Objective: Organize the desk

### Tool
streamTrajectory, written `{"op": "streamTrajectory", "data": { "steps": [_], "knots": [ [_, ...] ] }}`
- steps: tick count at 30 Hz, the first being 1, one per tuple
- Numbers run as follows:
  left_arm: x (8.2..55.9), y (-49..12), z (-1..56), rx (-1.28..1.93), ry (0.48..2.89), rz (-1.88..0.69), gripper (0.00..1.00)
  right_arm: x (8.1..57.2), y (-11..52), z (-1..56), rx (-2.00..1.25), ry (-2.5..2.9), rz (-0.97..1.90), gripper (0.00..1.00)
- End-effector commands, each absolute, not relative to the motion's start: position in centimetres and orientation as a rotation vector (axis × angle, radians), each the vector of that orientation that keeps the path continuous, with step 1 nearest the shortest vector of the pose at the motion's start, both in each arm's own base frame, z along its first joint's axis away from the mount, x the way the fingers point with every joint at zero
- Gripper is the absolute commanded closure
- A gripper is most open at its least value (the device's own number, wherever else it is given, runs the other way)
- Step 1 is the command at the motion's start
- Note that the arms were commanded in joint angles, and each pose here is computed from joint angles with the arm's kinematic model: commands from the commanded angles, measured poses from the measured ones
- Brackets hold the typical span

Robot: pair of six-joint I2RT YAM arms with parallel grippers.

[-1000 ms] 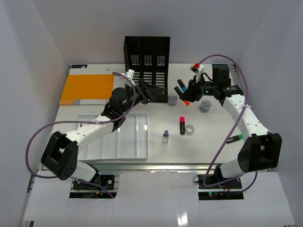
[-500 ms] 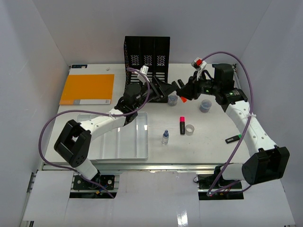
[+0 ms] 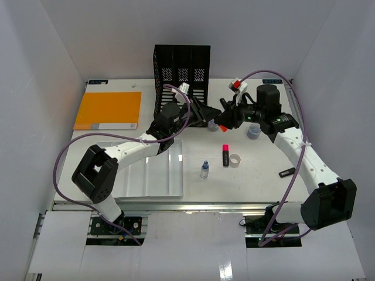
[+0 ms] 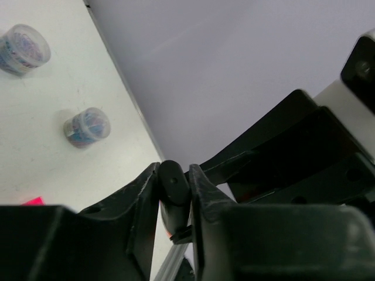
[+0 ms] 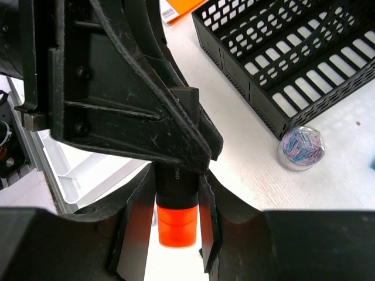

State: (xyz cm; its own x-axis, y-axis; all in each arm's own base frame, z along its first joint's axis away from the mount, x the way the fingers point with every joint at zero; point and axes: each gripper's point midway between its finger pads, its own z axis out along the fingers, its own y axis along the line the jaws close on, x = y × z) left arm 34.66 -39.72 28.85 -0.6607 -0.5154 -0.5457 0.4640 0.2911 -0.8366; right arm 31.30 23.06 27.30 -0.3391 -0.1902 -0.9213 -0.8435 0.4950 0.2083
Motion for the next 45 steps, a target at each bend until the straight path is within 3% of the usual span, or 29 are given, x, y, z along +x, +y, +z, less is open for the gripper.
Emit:
{"op": "streamTrajectory", "data": {
  "steps": [1,4,8,10,16,24,31,36,45],
  "knots": [
    [34.5,-40.0,30.1,-0.01,1.715,-1.492,0.71,31.0,23.3,28.8,-0.902,1.726,0.857,0.84],
    [34.3,-39.7,29.8,0.003,1.723,-1.471,0.81,30.9,23.2,28.2,-0.928,1.724,0.85,0.59],
    [33.8,-38.7,29.3,0.03,1.731,-1.412,0.89,29.8,23.4,27.3,-1.041,1.678,0.863,0.01],
    [33.4,-38.0,28.5,0.034,1.748,-1.381,0.9,29.0,23.5,27.0,-1.098,1.65,0.87,0.1],
    [33.0,-32.1,25.2,0.019,1.846,-1.138,0.91,27.2,22.5,25.4,-1.204,1.618,0.851,0.1],
    [32.0,-14.9,20.9,-0.038,2.112,-0.361,0.92,26.0,17.7,23.7,-1.128,1.592,0.881,0.1],
    [29.6,-3.6,16.7,-0.152,2.257,0.134,0.93,26.7,13.6,19.9,-1.004,1.667,0.88,0.1],
    [29.2,0.4,12.9,-0.202,2.366,0.274,0.92,27.2,11.6,19.2,-0.936,1.69,0.862,0.1],
    [29.4,1.4,8.7,-0.161,2.487,0.359,0.88,27.4,10.5,17.9,-0.894,1.72,0.864,0.1]
  ]
}}
